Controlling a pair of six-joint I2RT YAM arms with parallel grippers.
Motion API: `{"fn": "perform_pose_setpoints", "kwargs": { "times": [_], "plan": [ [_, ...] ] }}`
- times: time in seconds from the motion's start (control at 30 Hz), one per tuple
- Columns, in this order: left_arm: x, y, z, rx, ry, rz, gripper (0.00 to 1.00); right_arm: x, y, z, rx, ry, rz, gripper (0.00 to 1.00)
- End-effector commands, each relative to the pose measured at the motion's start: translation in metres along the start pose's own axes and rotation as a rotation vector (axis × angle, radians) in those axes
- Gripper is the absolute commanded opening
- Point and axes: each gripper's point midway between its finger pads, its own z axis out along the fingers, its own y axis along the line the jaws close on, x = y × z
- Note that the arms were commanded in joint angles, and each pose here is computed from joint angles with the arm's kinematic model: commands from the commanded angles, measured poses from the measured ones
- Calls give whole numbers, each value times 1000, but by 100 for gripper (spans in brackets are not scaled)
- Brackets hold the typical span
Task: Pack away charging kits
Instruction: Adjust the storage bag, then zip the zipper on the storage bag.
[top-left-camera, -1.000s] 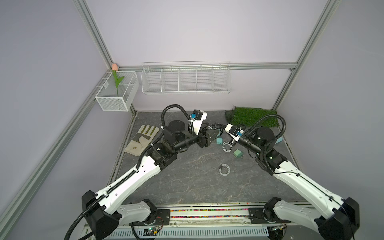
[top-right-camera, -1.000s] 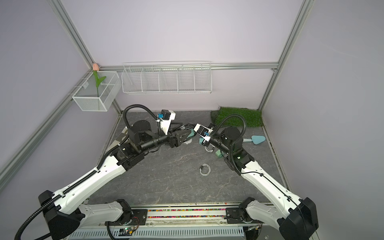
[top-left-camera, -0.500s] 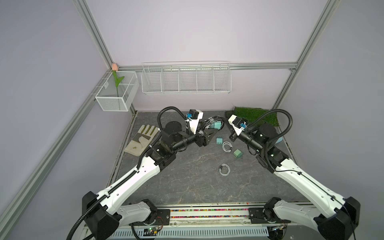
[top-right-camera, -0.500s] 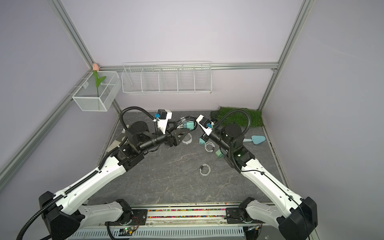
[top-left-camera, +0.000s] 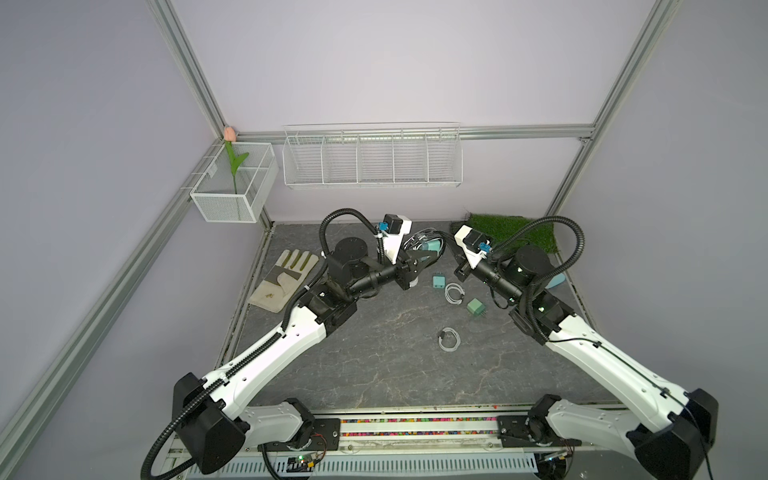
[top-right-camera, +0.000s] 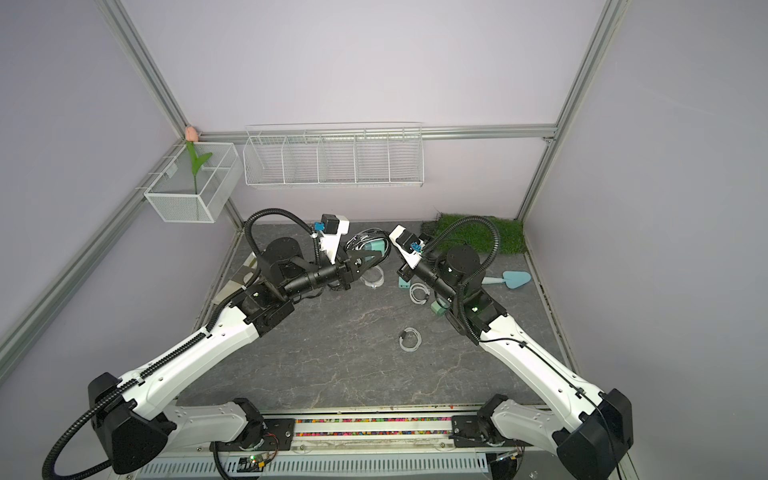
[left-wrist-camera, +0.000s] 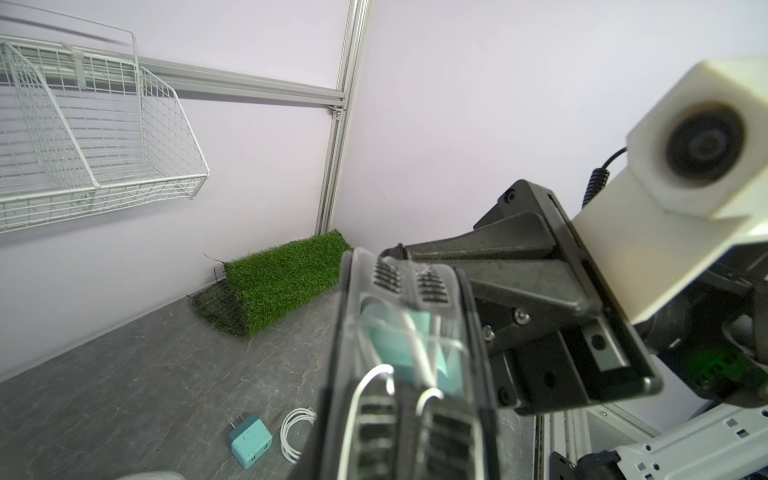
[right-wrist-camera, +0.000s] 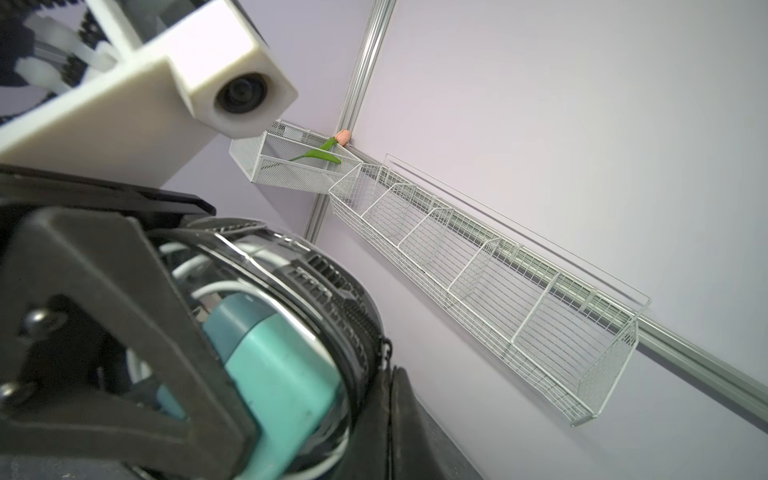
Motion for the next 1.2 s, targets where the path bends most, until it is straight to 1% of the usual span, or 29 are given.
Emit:
{"fn": "perform_pose_setpoints", "kwargs": {
  "times": [0.0, 0.07, 0.17, 0.3, 0.43, 0.53, 0.67, 0.73, 0.8, 1.0, 1.17],
  "plan": [
    [-13, -12, -5, 33, -1, 15, 0, 12, -6, 9, 24, 24, -117, 6],
    [-3, -10, -7, 21, 50, 0, 0, 21, -9, 11, 1, 52, -171, 6],
    [19, -8, -12, 8, 160, -27, 0, 33, -9, 9, -37, 97, -256, 6],
    [44, -10, -19, 13, 285, -68, 0, 36, -2, 1, -87, 107, -339, 6],
    [66, -13, -23, 33, 377, -110, 0, 38, 7, -4, -156, 107, -399, 6],
    [84, -14, -24, 53, 443, -140, 0, 43, 10, -5, -183, 127, -434, 6],
    [104, -12, -22, 60, 524, -174, 0, 44, 8, -4, -193, 148, -439, 6],
    [116, -15, -20, 95, 573, -188, 0, 42, 6, -5, -184, 142, -443, 6],
    [123, -22, -19, 143, 605, -195, 0, 38, 3, -5, -175, 137, -440, 6],
    [131, -35, -17, 168, 636, -162, 0, 41, 8, 1, -221, 149, -413, 6],
    [140, -36, -14, 184, 671, -174, 0, 27, 12, -1, -241, 88, -400, 6]
  ]
}}
